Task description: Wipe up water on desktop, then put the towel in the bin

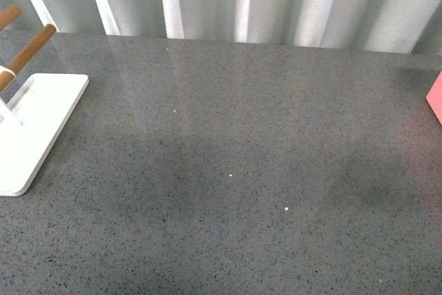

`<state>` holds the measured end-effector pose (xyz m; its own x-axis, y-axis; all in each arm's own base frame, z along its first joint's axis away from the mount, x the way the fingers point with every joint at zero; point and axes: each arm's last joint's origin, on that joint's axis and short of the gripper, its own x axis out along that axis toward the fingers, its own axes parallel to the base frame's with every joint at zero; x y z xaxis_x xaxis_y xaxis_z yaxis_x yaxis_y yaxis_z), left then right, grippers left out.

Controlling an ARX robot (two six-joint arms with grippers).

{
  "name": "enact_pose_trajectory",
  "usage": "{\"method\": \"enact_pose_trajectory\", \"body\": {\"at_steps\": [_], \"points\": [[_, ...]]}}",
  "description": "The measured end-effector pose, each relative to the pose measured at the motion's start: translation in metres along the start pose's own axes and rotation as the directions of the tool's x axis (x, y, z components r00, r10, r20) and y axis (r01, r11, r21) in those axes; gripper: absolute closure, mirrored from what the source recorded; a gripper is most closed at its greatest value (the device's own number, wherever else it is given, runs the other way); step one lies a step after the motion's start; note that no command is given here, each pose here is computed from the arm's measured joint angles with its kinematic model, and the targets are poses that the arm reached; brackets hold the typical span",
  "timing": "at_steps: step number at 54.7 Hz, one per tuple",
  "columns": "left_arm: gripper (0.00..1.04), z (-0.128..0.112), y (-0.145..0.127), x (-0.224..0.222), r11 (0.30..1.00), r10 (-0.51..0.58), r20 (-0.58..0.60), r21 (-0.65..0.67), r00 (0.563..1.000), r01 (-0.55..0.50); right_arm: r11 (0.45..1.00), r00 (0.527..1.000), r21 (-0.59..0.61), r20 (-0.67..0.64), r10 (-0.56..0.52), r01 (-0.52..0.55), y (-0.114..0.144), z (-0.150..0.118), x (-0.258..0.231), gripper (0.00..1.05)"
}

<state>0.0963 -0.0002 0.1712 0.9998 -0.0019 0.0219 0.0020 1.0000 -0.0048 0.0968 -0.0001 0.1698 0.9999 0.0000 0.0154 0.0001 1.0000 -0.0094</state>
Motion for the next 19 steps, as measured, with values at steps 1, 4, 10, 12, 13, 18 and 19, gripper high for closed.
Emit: {"method": "enact_pose_trajectory", "body": {"at_steps": [1, 4, 10, 12, 13, 18, 19], "points": [[0.07, -0.0001, 0.0000, 0.0000, 1.000, 0.000, 0.000, 0.000, 1.000, 0.000, 1.000, 1.000, 0.000, 0.000, 0.000, 0.000, 0.0000, 0.0000, 0.0000, 0.07], [0.07, 0.0000, 0.0000, 0.0000, 1.000, 0.000, 0.000, 0.000, 1.000, 0.000, 1.000, 1.000, 0.000, 0.000, 0.000, 0.000, 0.0000, 0.0000, 0.0000, 0.07], [0.07, 0.0000, 0.0000, 0.0000, 1.000, 0.000, 0.000, 0.000, 1.000, 0.000, 1.000, 1.000, 0.000, 0.000, 0.000, 0.000, 0.0000, 0.0000, 0.0000, 0.07], [0.07, 0.0000, 0.0000, 0.0000, 1.000, 0.000, 0.000, 0.000, 1.000, 0.000, 1.000, 1.000, 0.000, 0.000, 0.000, 0.000, 0.0000, 0.0000, 0.0000, 0.07], [0.07, -0.0001, 0.0000, 0.0000, 1.000, 0.000, 0.000, 0.000, 1.000, 0.000, 1.000, 1.000, 0.000, 0.000, 0.000, 0.000, 0.0000, 0.0000, 0.0000, 0.07], [0.07, 0.0000, 0.0000, 0.0000, 1.000, 0.000, 0.000, 0.000, 1.000, 0.000, 1.000, 1.000, 0.000, 0.000, 0.000, 0.000, 0.0000, 0.0000, 0.0000, 0.07], [0.07, 0.0000, 0.0000, 0.0000, 1.000, 0.000, 0.000, 0.000, 1.000, 0.000, 1.000, 1.000, 0.000, 0.000, 0.000, 0.000, 0.0000, 0.0000, 0.0000, 0.07]]}}
